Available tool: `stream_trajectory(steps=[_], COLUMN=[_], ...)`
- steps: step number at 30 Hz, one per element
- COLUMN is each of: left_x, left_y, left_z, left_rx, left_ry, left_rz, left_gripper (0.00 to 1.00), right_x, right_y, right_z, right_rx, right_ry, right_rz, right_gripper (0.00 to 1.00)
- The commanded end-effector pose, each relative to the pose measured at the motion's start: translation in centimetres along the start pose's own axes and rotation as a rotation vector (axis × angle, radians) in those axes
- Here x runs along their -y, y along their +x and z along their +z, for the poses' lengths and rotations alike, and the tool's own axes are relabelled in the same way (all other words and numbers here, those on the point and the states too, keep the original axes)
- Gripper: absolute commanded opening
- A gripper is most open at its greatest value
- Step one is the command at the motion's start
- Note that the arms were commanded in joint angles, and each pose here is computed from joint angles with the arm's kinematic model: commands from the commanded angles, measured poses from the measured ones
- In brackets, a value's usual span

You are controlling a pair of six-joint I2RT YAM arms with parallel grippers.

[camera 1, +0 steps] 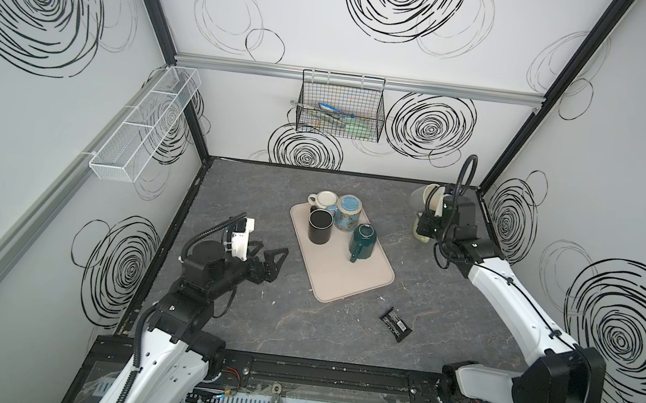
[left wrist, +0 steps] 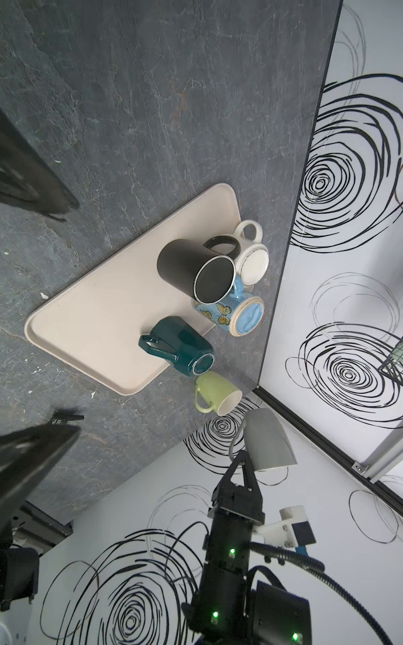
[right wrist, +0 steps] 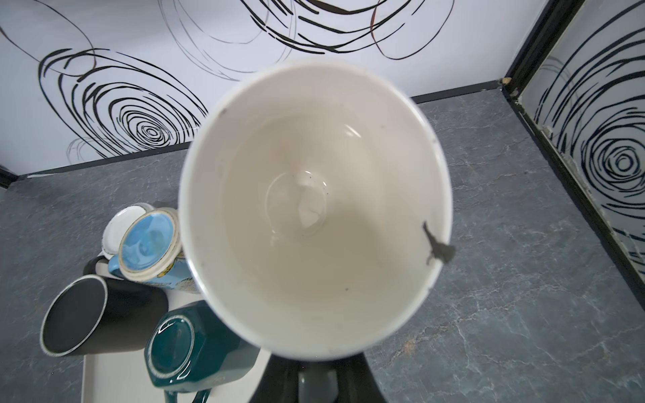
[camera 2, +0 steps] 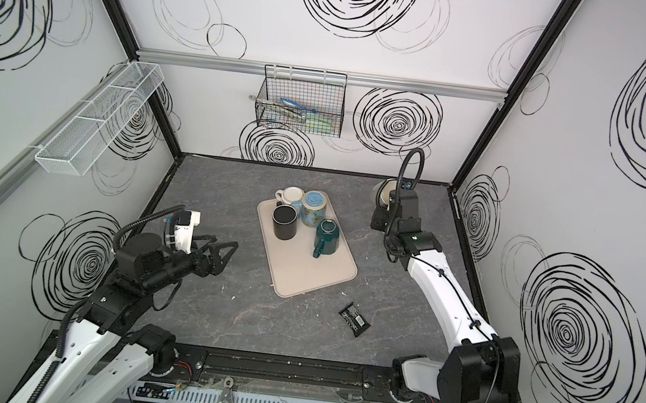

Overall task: Turn the mug right side up
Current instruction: 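Carry the grey mug with the right gripper beside the light green mug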

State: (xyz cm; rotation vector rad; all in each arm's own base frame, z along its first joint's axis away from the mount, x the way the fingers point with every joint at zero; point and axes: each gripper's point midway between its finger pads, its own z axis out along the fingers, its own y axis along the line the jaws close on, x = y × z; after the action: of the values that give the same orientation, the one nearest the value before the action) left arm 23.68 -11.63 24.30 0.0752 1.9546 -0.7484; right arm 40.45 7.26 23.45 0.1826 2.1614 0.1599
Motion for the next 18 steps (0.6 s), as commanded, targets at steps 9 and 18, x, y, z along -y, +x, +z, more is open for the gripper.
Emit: stream_trajectory(steps=[9, 18], left_x=[-0.6, -0.3], left_y=[0.0, -0.1], left_z=[-0.2, -0.4], left_rx=[0.027, 0.032], left_ry=[-0.020, -0.005], left_rz=[0.030, 0.039], left_gripper=[0.96, 0.96], right_x=[-1.3, -0.8], right_y=[-2.9, -1.2], right_z=[3.5, 6.3], right_rx=[0.022, -0.077], right_ry=[-0.012, 0.043], right_rz=[-0.017, -0.023], right_gripper=[0.00, 0.00])
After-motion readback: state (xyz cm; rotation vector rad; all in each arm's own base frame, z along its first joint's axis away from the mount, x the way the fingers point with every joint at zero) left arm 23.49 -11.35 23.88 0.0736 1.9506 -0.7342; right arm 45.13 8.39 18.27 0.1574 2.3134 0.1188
